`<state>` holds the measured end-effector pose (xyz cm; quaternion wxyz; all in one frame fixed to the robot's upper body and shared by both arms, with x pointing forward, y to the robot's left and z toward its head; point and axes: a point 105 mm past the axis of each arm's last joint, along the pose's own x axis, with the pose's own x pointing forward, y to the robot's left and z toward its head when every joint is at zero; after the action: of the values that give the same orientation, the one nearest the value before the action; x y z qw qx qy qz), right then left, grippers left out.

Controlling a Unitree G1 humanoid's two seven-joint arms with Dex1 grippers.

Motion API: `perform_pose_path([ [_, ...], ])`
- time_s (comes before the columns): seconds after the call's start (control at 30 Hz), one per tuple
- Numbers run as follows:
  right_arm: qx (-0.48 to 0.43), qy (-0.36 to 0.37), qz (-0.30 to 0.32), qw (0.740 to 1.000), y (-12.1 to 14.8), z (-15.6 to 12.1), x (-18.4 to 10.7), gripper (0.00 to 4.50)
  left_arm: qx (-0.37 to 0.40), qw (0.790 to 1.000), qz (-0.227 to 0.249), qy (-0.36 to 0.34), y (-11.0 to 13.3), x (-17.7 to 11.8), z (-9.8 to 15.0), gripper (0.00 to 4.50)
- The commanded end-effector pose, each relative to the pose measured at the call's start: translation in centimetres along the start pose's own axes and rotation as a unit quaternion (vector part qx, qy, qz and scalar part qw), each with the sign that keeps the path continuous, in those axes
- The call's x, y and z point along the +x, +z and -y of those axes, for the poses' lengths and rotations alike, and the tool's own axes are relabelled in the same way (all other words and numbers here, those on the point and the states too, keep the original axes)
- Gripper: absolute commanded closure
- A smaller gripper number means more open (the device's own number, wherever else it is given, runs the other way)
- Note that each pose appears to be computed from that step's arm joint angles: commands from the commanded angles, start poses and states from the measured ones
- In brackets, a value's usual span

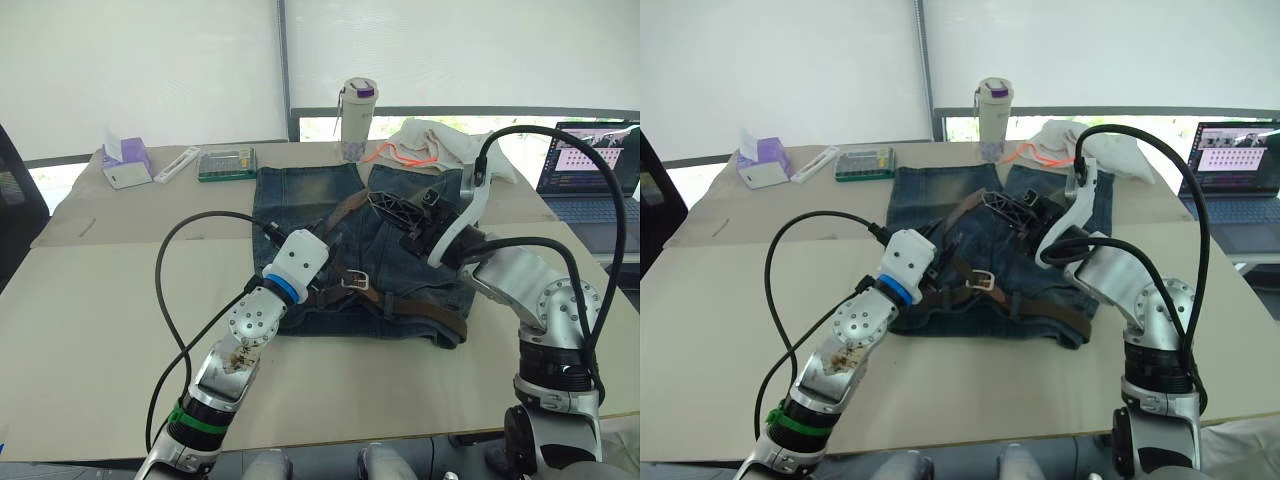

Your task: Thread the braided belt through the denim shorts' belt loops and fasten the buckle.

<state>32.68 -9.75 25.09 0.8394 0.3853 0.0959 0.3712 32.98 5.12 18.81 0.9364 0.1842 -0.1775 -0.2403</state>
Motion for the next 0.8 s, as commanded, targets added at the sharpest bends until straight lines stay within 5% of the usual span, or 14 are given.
perform_pose_path([
  [0.03,-0.016,0.039,0.011,0.999,0.3,-2.2,0.0,4.5,-0.013,1.0,0.007,0.024,0.4,0.1,-1.0,4.02],
  [0.2,-0.074,0.079,-0.01,0.994,-0.5,-3.4,-0.3,4.5,-0.103,0.994,-0.022,0.042,-1.0,-0.4,-1.2,4.39],
  [0.33,-0.187,0.11,-0.042,0.975,-2.2,-3.8,-0.7,3.25,-0.234,0.969,-0.055,0.054,-2.6,-1.3,-1.0,4.5],
  [0.5,-0.276,0.04,-0.074,0.958,-4.4,2.2,-0.7,1.46,-0.368,0.921,-0.082,0.099,-4.5,-2.9,-2.2,4.5],
  [0.63,-0.286,0.035,-0.103,0.952,-6.7,5.6,-1.4,1.46,-0.424,0.885,-0.127,0.145,-6.9,-4.5,-3.4,4.5],
  [0.8,-0.294,0.059,-0.11,0.948,-7.6,6.0,-0.9,1.46,-0.42,0.886,-0.141,0.139,-7.3,-5.5,-3.8,4.5],
])
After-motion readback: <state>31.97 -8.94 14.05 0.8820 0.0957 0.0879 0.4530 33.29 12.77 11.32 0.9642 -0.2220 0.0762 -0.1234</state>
